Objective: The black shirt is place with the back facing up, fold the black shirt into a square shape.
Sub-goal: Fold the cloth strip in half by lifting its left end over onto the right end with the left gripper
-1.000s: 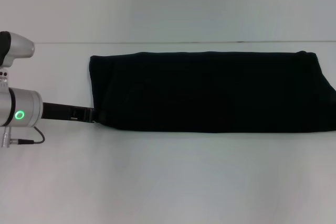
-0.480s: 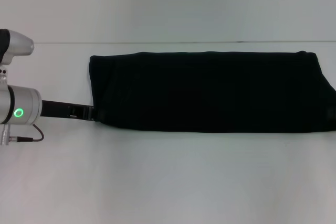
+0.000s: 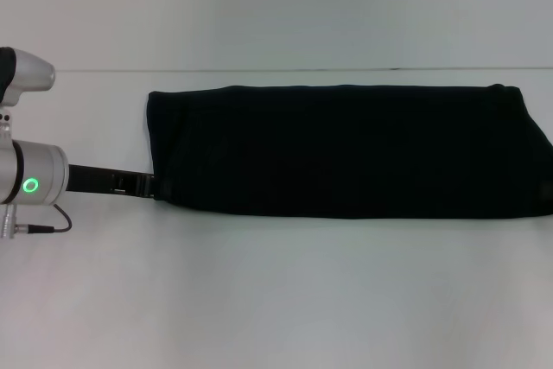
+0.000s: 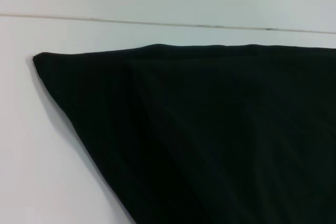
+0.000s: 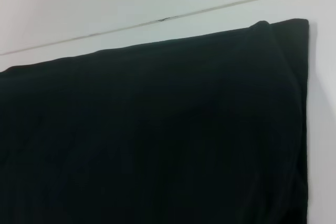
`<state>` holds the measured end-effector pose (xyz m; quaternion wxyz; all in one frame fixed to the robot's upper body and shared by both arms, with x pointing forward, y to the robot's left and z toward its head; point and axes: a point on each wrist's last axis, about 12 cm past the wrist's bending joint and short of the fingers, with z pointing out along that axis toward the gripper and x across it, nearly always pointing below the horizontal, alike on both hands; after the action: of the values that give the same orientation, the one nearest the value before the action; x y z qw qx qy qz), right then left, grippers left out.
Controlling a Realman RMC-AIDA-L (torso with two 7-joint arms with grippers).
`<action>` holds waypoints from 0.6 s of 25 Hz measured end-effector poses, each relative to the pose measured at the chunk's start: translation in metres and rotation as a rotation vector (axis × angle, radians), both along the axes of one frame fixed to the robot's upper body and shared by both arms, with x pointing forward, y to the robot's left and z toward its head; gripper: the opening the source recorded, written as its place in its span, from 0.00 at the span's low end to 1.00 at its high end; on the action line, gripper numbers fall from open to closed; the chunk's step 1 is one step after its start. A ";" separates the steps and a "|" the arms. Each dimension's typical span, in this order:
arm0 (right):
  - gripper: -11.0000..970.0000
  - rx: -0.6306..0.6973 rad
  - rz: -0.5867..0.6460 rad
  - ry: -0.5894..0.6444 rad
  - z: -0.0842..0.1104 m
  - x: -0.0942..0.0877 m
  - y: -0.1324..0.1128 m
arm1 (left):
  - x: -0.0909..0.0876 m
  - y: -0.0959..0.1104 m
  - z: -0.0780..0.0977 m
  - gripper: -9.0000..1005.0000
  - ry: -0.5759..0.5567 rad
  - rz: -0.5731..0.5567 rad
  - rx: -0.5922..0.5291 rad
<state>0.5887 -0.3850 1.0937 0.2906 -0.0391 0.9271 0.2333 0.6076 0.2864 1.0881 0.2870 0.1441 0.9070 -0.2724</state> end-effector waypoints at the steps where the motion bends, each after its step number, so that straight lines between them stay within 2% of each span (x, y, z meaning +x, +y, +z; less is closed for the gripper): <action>1: 0.50 -0.002 0.001 0.001 0.000 0.000 0.000 | 0.000 0.000 0.000 0.06 0.000 0.000 0.000; 6: 0.25 -0.007 0.005 0.000 -0.001 -0.002 -0.002 | 0.000 0.000 0.000 0.07 0.001 0.001 0.000; 11: 0.05 -0.008 -0.002 0.002 -0.004 -0.006 -0.005 | -0.001 0.001 -0.001 0.07 0.004 0.006 -0.002; 15: 0.03 -0.008 -0.007 0.002 -0.006 -0.010 -0.009 | -0.002 0.002 -0.002 0.08 0.006 0.008 -0.003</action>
<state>0.5787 -0.3937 1.0879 0.2902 -0.0367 0.9285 0.2288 0.6056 0.2884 1.0863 0.2855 0.1393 0.9081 -0.2729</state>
